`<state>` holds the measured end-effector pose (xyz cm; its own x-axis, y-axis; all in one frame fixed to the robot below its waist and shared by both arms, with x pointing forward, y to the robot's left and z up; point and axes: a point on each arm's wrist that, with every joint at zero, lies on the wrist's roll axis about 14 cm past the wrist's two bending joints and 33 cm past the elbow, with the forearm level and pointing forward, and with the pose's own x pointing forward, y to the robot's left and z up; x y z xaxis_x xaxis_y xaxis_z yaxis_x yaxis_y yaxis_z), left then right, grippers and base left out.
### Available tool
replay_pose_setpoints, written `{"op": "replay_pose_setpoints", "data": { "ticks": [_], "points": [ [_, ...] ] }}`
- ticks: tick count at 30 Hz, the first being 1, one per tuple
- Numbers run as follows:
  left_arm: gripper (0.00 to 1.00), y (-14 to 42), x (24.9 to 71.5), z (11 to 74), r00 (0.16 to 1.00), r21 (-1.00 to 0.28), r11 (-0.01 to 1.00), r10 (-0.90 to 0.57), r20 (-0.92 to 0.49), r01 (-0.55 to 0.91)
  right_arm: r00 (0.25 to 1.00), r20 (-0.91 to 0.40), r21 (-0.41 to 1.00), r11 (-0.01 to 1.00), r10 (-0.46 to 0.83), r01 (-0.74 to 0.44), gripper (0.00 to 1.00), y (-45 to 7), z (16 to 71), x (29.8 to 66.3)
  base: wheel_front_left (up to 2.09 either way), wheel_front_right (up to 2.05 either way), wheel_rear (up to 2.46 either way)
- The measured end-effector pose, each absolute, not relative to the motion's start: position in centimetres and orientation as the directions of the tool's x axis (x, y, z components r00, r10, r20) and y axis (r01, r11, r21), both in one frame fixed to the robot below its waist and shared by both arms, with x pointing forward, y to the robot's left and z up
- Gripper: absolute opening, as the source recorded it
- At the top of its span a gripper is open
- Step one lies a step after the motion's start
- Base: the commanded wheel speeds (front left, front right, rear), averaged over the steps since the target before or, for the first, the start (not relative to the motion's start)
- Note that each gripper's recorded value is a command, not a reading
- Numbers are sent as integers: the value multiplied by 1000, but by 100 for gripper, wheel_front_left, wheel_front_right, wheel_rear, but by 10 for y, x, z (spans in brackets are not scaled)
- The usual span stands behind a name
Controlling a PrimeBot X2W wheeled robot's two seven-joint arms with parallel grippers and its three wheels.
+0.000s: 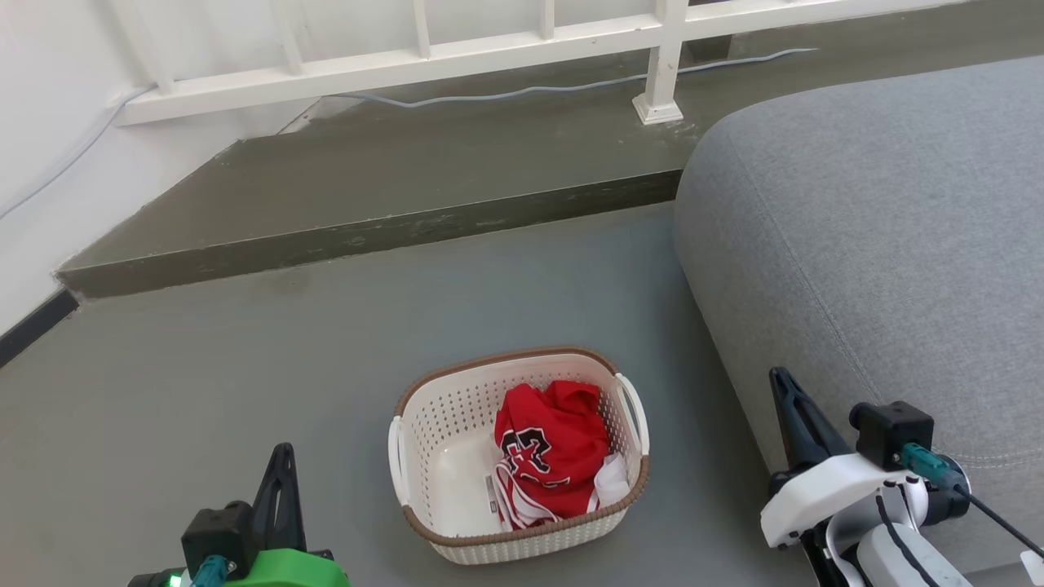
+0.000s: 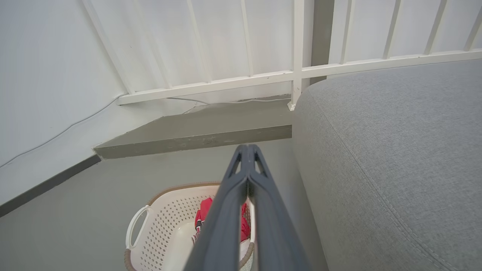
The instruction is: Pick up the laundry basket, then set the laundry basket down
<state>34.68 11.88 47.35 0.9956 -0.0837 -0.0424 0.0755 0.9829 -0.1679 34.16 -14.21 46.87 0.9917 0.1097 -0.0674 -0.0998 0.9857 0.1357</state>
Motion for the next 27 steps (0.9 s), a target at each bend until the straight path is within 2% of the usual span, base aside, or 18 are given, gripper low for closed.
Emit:
{"op": "replay_pose_setpoints", "data": {
  "ticks": [12,27],
  "points": [
    [0,124,346,470,995,-312,949,-60,-73,35,992,-96,296,954,79,-47,0,-148,467,346,0,0,0],
    [0,138,347,460,989,-507,861,-30,-142,-47,989,-139,479,878,44,29,0,-158,464,352,0,0,0]
  ]
}}
